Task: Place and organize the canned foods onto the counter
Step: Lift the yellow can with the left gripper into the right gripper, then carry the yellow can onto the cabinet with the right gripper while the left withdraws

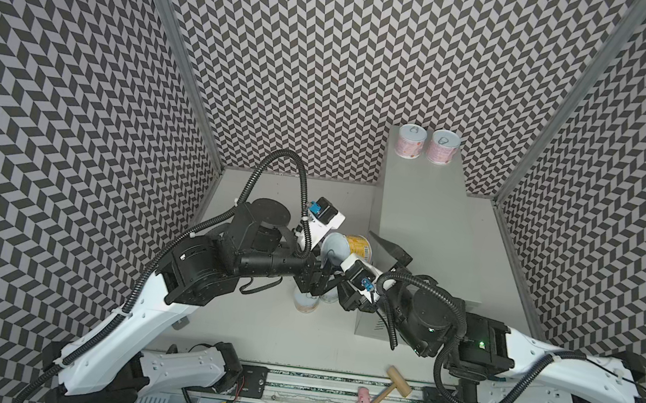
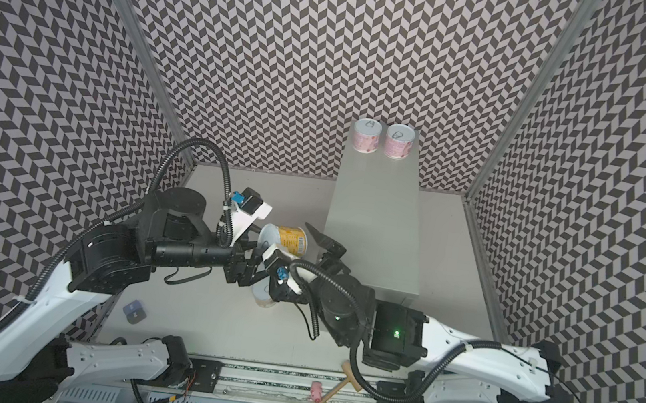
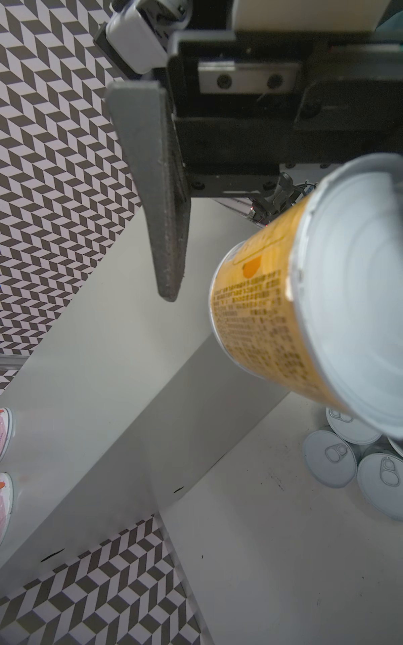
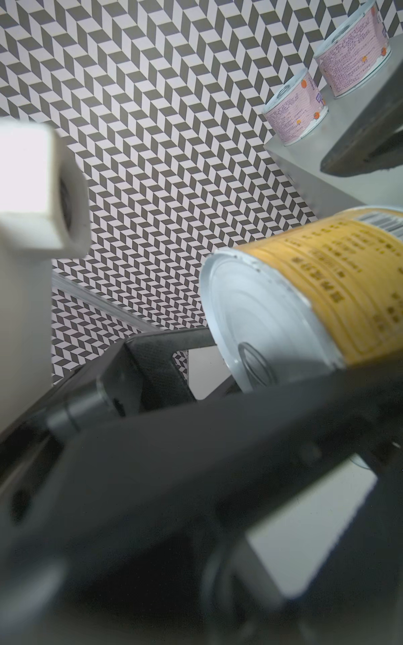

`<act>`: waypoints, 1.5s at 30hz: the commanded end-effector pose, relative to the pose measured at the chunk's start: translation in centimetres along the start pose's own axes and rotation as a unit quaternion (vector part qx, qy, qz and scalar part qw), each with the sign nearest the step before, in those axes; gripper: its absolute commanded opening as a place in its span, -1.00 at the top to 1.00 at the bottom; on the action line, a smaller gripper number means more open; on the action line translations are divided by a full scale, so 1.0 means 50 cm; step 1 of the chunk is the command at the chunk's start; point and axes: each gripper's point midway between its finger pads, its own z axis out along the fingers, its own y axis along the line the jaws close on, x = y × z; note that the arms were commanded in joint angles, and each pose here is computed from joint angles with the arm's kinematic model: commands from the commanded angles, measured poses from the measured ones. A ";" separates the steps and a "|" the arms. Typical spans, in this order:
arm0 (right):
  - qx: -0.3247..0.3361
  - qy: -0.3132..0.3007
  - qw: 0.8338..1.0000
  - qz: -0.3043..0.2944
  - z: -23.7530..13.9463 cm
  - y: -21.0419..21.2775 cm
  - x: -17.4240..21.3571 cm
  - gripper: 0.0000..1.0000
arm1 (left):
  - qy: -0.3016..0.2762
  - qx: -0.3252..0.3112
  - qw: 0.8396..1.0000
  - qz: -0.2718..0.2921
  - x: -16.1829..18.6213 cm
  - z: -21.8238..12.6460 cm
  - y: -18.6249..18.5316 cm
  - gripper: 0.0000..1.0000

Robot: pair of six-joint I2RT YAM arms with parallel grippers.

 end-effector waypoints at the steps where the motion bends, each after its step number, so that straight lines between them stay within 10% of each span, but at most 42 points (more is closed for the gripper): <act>1: 0.005 -0.035 0.999 0.019 -0.004 -0.014 -0.044 -0.99 | -0.048 0.018 0.998 0.024 -0.051 -0.025 -0.022 -0.19; 16: 0.022 -0.052 0.998 0.000 0.012 -0.006 -0.054 -0.39 | -0.038 0.022 0.999 0.031 -0.054 -0.010 -0.024 -0.20; 30: 0.061 -0.050 0.995 0.056 -0.014 -0.063 -0.048 -0.29 | -0.063 0.063 0.995 0.046 -0.096 -0.021 -0.060 -0.99; 45: 0.052 -0.057 0.973 0.216 -0.018 -0.192 -0.029 -0.27 | -0.177 -0.041 0.983 0.035 -0.171 -0.091 0.028 -1.00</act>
